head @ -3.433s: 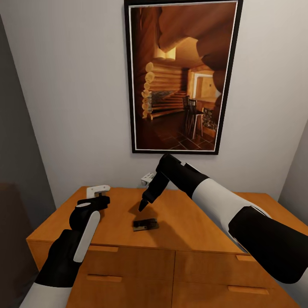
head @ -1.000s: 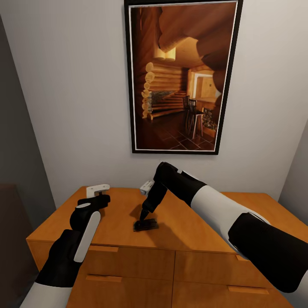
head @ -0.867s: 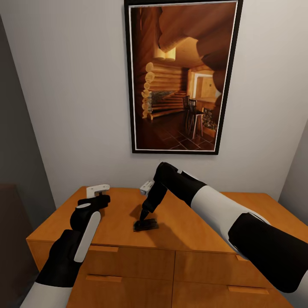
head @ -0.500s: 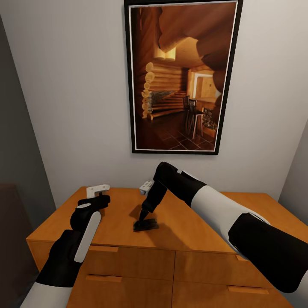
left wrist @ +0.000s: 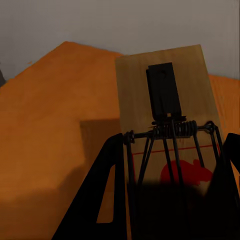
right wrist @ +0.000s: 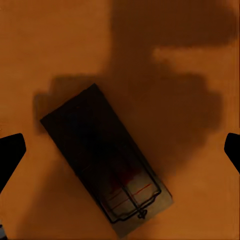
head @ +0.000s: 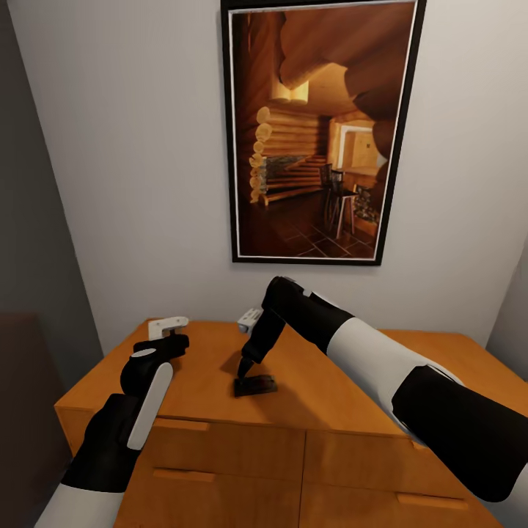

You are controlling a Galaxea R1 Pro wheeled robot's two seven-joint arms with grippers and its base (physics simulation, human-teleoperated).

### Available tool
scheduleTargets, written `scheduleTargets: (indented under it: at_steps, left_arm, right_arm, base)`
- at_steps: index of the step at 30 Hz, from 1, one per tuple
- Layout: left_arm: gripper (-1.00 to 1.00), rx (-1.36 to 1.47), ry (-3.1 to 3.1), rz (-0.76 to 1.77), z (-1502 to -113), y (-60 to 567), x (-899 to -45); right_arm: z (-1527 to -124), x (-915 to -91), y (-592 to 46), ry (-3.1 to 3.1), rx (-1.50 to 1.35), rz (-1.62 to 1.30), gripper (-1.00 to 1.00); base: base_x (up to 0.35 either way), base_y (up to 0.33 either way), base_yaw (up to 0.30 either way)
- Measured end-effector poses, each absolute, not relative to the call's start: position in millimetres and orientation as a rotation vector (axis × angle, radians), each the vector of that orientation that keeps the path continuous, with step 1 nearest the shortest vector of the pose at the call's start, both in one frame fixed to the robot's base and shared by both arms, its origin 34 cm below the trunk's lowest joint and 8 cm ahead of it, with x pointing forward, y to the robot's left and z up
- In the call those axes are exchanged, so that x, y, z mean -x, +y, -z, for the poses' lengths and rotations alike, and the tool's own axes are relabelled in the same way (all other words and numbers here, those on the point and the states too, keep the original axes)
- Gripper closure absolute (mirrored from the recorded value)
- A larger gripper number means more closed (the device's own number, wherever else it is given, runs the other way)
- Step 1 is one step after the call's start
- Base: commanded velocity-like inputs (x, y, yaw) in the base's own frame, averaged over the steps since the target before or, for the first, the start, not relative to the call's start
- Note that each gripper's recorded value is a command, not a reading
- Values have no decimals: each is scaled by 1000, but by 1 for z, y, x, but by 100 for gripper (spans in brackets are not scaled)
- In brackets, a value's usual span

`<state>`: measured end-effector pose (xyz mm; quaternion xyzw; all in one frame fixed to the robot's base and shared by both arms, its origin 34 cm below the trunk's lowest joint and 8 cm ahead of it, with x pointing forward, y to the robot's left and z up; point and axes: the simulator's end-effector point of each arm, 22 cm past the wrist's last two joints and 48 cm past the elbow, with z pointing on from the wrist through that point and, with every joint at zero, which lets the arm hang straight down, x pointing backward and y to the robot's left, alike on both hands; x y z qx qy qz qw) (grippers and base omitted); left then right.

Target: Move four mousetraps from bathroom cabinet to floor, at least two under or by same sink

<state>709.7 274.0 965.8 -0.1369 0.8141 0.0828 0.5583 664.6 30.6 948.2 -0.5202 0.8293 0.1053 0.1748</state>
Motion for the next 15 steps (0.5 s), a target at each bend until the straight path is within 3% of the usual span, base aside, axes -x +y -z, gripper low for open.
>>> scheduleTargets:
  at_steps: [5,15]
  left_arm:
    - [100,323,1920,-195,-966,274,-710]
    - [100,323,1919,-195,-966,274,-710]
  right_arm:
    - [-949,-665,31,2349,1474,-298,-100]
    - [-949,-665,31,2349,1473,-300,-100]
  base:
    - [0,0,162]
    - [0,0,24]
